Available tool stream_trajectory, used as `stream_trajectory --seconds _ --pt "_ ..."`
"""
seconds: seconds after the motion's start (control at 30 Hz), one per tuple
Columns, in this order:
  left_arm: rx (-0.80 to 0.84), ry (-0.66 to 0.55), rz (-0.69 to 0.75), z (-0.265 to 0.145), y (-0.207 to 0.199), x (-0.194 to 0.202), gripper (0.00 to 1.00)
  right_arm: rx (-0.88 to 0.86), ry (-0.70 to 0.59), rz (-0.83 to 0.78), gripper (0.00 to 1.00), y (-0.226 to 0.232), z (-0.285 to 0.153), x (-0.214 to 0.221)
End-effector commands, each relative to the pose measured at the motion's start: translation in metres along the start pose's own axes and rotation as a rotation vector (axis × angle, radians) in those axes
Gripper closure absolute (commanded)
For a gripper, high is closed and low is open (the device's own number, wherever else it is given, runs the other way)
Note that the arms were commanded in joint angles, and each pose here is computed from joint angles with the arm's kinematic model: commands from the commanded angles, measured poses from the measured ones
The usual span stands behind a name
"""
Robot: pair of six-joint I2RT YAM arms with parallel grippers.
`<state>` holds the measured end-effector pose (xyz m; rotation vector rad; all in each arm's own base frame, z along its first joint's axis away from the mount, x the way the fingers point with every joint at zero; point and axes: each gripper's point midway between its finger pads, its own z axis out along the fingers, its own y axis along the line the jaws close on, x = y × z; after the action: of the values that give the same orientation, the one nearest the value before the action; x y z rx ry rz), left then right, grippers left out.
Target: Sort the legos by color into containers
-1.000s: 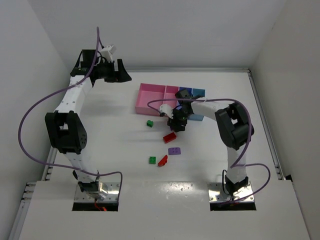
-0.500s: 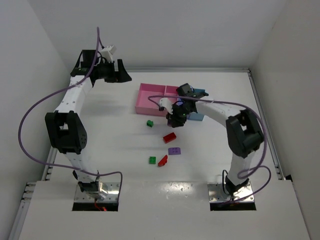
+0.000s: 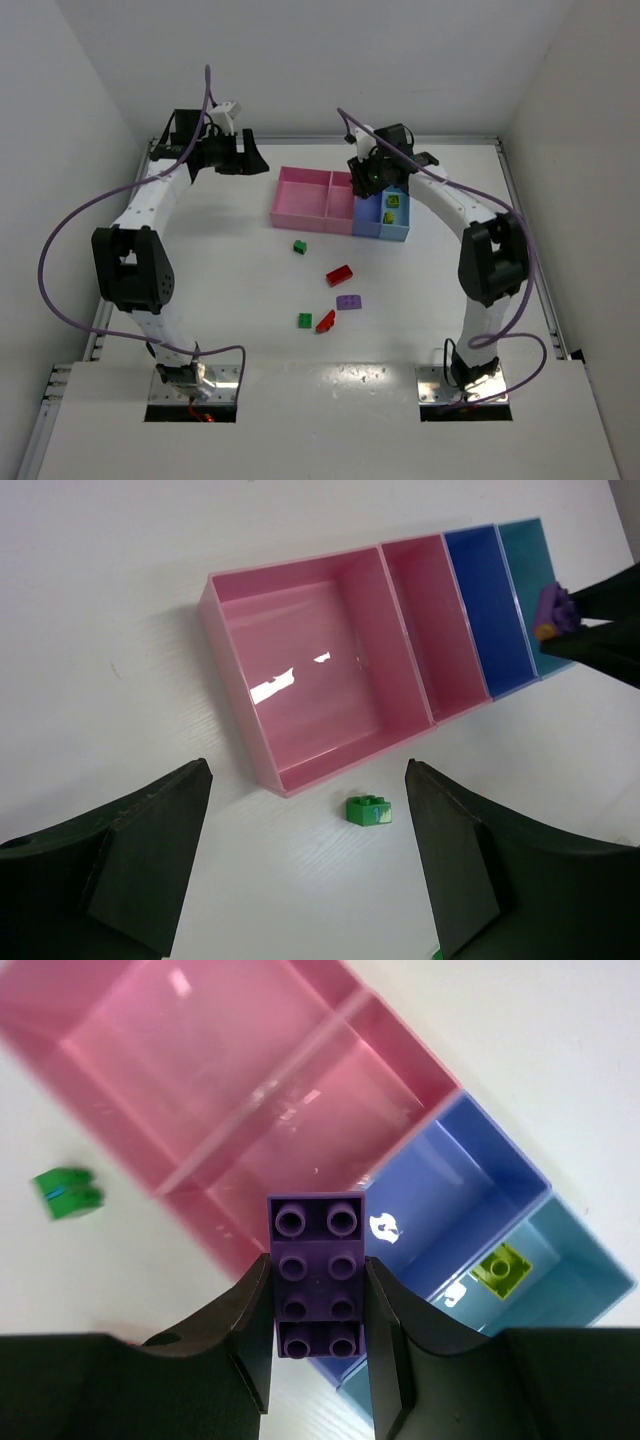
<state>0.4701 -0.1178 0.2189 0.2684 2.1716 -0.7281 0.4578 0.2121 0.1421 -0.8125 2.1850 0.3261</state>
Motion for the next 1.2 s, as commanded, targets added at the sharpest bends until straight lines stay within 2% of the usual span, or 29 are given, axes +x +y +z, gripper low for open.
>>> stream_trajectory --seconds 0.0,0.2,0.47,0.57,0.6,0.63,0.67,0.77,0.9,1.0,1.03,1.07,1.17 --pt "0.015 -0.087 0.045 -0.013 -0.017 -0.024 0.15 0.12 -0.015 0.156 0.94 -0.024 0.01 -0.011" --pt "0.015 -0.087 0.045 -0.01 -0.015 -0.023 0.15 0.159 0.069 0.227 0.93 -0.04 0.035 0.012" --pt "0.015 -0.079 0.04 -0.007 -0.013 -0.021 0.15 0.255 0.124 0.228 0.9 -0.055 0.041 0.031" --pt "0.031 -0.075 0.045 -0.005 -0.019 -0.02 0.15 0.254 0.135 0.229 0.78 -0.054 0.042 0.035" --pt "0.031 -0.075 0.045 -0.005 -0.019 -0.02 0.12 0.252 0.145 0.23 0.69 -0.053 0.043 0.04" --pt "0.046 -0.073 0.071 -0.005 -0.02 -0.019 0.1 0.252 0.145 0.23 0.47 -0.053 0.043 0.04" --pt "0.057 -0.072 0.081 -0.006 -0.022 -0.019 0.09 0.251 0.154 0.231 0.4 -0.052 0.043 0.044" --pt "0.083 -0.037 0.126 -0.002 -0.03 -0.005 0.06 0.242 0.153 0.231 0.32 -0.051 0.044 0.044" --pt "0.147 0.026 0.228 0.002 -0.052 0.014 0.04 0.213 0.113 0.251 0.29 -0.045 0.035 0.03" --pt "0.255 0.123 0.425 -0.001 -0.098 0.043 0.04 0.205 0.028 0.289 0.26 -0.048 0.002 0.003" --pt "0.28 0.133 0.441 0.002 -0.11 0.048 0.04 0.203 0.026 0.301 0.26 -0.054 0.001 0.005" --pt "0.315 0.184 0.506 0.002 -0.12 0.065 0.04 0.217 -0.015 0.313 0.22 -0.057 -0.019 -0.006" --pt "0.417 0.28 0.685 0.006 -0.17 0.103 0.04 0.26 -0.028 0.348 0.18 -0.076 -0.049 0.0"
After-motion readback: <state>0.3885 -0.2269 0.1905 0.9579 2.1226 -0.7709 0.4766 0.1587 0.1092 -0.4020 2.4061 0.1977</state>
